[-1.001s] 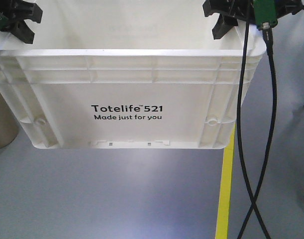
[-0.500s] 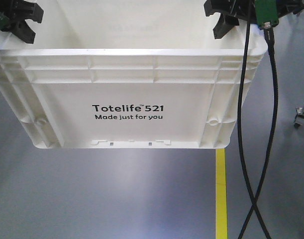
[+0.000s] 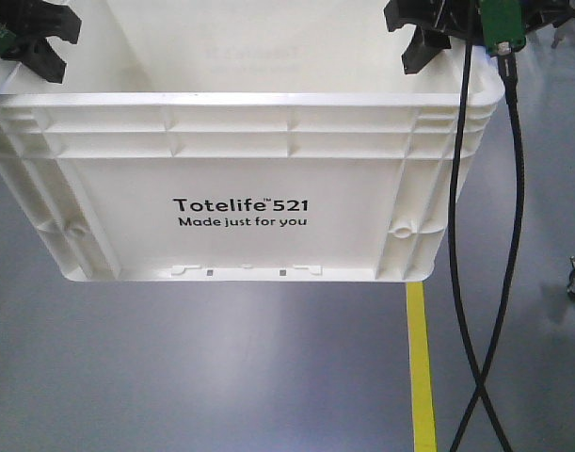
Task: Place moving items into box and shelve
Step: 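Hold the crate with both grippers while the base drives away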
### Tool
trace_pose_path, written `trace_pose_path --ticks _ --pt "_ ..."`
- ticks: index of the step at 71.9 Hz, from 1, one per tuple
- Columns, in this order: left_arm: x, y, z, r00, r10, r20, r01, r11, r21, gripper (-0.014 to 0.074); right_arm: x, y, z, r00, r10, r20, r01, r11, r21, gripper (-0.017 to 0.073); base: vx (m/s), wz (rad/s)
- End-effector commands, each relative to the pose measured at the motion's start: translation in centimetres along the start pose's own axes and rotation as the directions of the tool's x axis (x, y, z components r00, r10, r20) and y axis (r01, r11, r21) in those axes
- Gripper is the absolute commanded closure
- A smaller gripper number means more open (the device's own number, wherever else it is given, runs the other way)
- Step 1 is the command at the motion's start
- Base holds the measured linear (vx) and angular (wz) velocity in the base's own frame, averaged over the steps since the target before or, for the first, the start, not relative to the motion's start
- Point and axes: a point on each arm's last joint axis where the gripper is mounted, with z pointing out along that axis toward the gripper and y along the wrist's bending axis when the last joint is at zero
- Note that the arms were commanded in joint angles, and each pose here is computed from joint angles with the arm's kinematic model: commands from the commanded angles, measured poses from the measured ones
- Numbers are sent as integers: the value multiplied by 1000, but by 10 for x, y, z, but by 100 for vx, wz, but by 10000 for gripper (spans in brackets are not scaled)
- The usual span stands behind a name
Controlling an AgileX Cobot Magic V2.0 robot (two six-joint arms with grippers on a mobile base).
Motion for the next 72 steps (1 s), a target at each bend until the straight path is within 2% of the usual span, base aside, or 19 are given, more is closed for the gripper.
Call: trace_pose_path --ticks 1,72 --pt "-7 -3 -35 981 8 195 -12 1000 22 594 -2 5 -41 991 -29 131 33 999 -23 562 61 -15" --pt "-7 -3 -35 981 8 195 -12 1000 22 594 -2 5 -41 991 -29 131 33 999 -23 562 59 -8"
